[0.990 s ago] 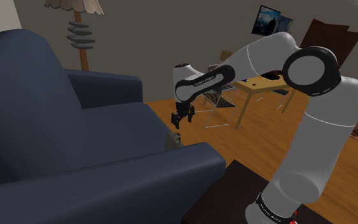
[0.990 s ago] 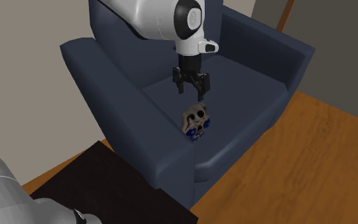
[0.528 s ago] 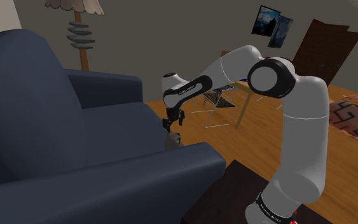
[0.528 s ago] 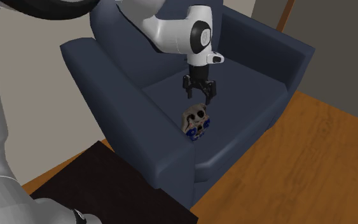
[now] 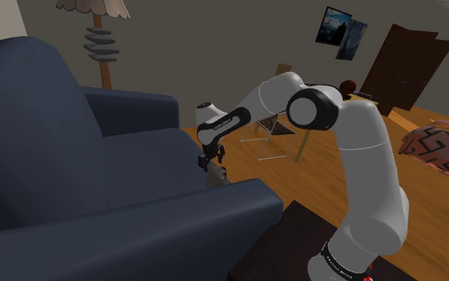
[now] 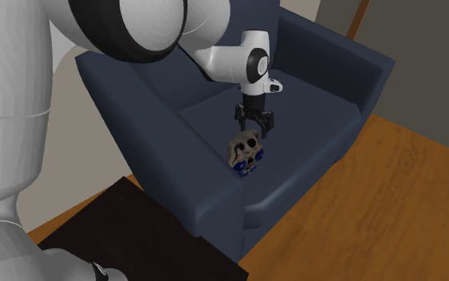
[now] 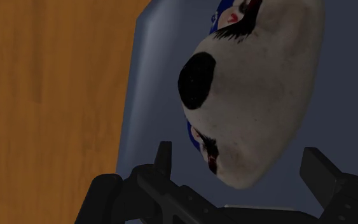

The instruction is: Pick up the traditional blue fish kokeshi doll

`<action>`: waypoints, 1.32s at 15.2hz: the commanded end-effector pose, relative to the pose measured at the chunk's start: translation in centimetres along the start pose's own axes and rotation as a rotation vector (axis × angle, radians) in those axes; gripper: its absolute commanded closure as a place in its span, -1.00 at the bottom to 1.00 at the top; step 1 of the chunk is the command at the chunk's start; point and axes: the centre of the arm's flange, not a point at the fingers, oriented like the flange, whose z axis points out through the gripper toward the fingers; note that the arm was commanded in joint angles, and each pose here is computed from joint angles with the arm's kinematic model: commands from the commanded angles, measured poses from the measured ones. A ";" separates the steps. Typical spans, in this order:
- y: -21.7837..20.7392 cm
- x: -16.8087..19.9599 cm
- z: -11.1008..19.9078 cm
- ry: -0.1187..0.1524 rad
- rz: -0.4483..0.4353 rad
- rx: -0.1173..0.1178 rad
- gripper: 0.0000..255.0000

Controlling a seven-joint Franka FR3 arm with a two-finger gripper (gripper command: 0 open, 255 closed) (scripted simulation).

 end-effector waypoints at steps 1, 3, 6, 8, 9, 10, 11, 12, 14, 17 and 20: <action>-0.2 0.2 1.2 0.000 0.000 0.000 -1.00; -0.5 0.4 2.5 0.000 0.000 0.000 -1.00; -0.5 0.4 2.5 0.000 0.000 0.000 1.00; -0.5 0.4 2.5 0.000 0.000 0.000 1.00; -0.5 0.4 2.5 0.000 0.000 0.000 1.00; -0.5 0.4 2.5 0.000 0.000 0.000 1.00; -0.6 0.4 2.5 0.000 0.000 0.000 1.00; -0.5 0.4 2.5 0.000 0.000 0.000 1.00; -0.5 0.3 2.6 0.000 0.000 0.000 1.00; -0.3 0.3 1.5 0.000 0.000 0.000 1.00; 0.0 0.1 -0.1 0.000 0.000 0.000 1.00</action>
